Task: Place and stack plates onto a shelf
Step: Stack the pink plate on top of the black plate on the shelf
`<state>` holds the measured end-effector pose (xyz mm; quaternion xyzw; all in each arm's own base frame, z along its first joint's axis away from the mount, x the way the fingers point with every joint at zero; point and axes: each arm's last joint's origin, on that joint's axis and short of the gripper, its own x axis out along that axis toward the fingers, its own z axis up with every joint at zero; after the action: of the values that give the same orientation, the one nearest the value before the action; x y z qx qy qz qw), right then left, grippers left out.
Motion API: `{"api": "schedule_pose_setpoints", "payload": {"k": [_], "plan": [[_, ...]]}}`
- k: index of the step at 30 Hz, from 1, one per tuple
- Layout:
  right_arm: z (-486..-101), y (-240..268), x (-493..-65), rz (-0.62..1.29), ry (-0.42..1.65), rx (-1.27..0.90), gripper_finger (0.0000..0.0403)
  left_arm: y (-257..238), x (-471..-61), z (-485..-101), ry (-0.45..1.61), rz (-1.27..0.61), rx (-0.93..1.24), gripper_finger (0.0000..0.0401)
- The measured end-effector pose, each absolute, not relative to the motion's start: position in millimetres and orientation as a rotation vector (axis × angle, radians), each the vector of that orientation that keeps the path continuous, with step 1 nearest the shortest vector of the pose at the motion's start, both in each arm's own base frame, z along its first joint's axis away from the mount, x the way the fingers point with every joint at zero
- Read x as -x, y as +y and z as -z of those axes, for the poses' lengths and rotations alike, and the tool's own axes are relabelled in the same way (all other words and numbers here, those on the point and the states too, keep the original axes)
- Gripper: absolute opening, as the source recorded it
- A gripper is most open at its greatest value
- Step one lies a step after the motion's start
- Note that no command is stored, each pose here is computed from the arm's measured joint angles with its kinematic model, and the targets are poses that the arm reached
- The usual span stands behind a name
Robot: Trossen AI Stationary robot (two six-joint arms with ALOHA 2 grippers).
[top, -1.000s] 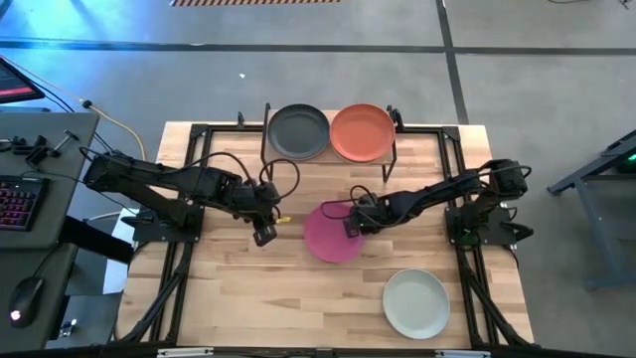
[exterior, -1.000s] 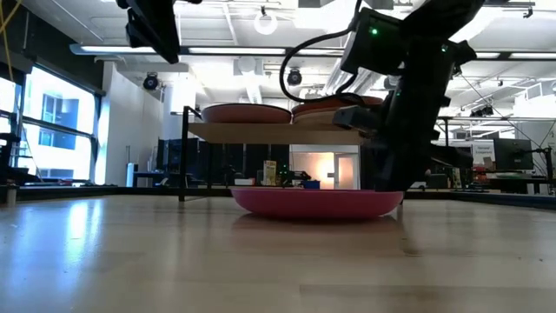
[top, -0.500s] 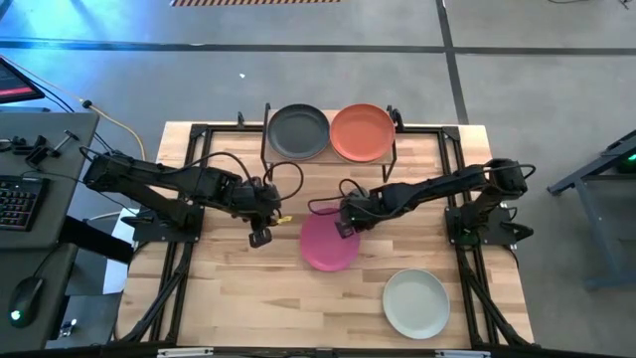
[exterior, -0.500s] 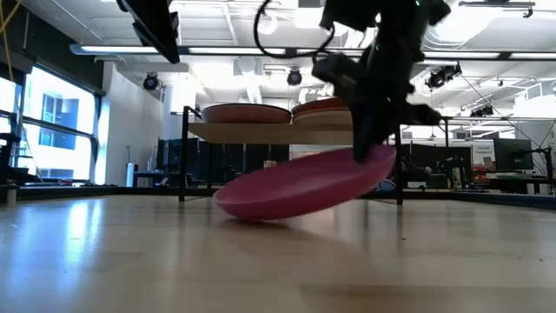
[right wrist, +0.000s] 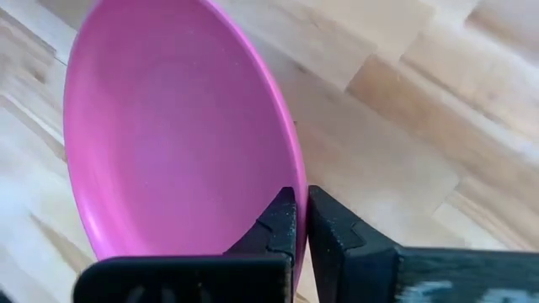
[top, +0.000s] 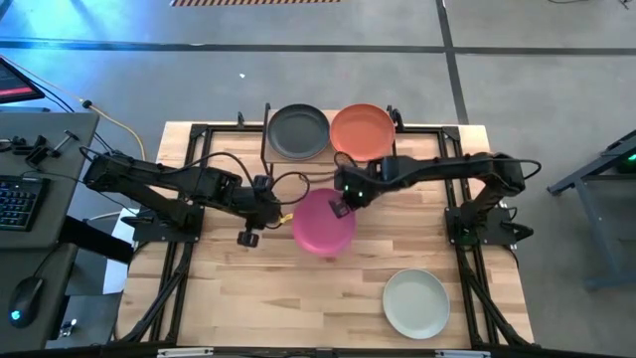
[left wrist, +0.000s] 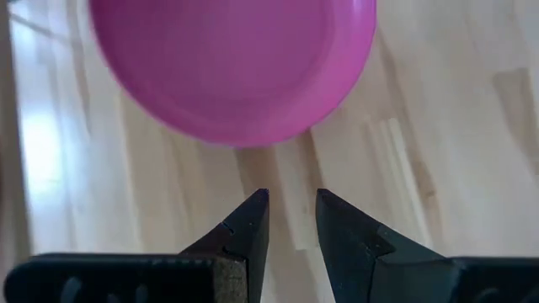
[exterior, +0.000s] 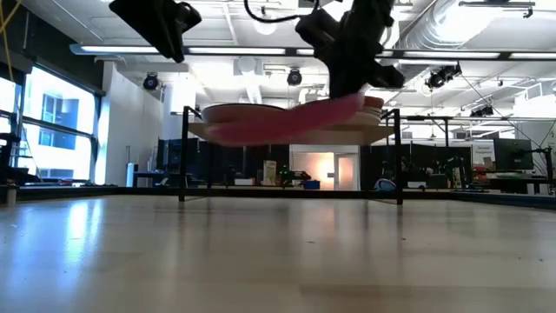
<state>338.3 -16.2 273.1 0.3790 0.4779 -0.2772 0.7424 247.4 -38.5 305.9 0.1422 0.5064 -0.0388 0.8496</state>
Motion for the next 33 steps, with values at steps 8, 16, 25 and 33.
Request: {"api": "schedule_pose_setpoints", "payload": {"k": [8, 16, 25, 33], "plan": [[-312.3, -42.7, -339.0, 0.539, 1.010, -0.832, 0.0000, -35.1, -247.7, -306.6, 1.065, 0.004, -0.421, 0.0090], [-343.4, -74.1, -335.4, 0.542, 0.915, -0.804, 0.0000, -27.1, -248.4, -307.3, 1.066, -0.101, -0.411, 0.0090], [-372.4, -120.4, -323.0, 0.580, 0.791, -0.760, 0.0000, 0.5, -243.9, -314.2, 1.057, -0.236, -0.340, 0.0090], [-390.2, -169.8, -318.5, 0.603, 0.539, -0.712, 0.0000, 28.4, -238.6, -322.0, 1.016, -0.357, -0.257, 0.0090]]}}
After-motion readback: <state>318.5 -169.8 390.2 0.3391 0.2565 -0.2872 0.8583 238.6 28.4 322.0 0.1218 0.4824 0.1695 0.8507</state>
